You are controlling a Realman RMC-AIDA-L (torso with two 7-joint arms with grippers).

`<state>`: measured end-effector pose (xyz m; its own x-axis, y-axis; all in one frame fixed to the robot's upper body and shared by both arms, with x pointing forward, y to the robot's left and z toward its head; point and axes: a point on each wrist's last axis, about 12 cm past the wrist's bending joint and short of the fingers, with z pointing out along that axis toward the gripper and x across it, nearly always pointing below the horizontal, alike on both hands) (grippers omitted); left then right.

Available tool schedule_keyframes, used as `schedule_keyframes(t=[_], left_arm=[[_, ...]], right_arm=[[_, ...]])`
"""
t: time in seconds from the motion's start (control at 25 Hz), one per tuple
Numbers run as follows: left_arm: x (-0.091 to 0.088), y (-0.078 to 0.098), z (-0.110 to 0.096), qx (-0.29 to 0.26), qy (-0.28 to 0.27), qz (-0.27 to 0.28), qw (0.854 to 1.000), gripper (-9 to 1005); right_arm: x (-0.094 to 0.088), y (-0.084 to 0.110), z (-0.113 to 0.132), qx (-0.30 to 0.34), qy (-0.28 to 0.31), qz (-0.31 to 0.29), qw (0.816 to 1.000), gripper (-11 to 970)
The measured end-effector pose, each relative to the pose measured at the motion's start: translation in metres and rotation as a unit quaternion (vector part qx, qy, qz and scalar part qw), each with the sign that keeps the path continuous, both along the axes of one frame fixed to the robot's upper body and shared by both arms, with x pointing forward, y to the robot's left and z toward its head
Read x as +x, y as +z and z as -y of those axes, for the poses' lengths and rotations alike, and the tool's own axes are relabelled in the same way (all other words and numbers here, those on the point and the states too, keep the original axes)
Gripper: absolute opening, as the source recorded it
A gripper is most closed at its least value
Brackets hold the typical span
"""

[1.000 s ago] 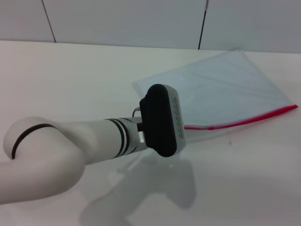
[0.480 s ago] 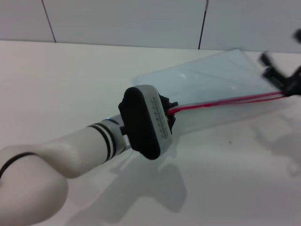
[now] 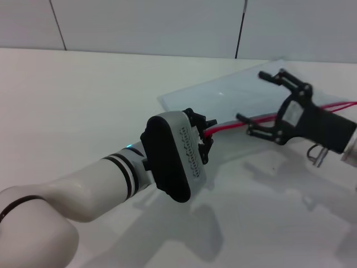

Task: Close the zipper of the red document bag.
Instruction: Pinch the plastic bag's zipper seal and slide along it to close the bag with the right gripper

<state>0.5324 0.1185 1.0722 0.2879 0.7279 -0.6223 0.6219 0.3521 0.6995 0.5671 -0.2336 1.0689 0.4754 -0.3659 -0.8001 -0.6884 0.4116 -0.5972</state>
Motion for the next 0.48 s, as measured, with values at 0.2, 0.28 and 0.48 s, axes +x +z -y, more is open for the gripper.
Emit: schedule_keyframes(t=[0.2, 0.28, 0.48], left_arm=[[-0.0021, 0.0008, -0.0003, -0.004, 0.001, 0.000, 1.000, 52], [-0.0033, 0.0022, -0.0011, -0.007, 0.002, 0.001, 1.000, 52], [-0.0057, 0.0037, -0.0033, -0.009, 0.004, 0.004, 1.000, 52]], right_arm=[[0.0066, -0.0011, -0.0096, -0.053, 0.028, 0.005, 0.998, 763], [0.0060, -0.0016, -0.0108, -0.070, 0.041, 0.010, 0.997, 762], [0.0067, -0.0043, -0.0109, -0.105, 0.048, 0.016, 0.993, 758]])
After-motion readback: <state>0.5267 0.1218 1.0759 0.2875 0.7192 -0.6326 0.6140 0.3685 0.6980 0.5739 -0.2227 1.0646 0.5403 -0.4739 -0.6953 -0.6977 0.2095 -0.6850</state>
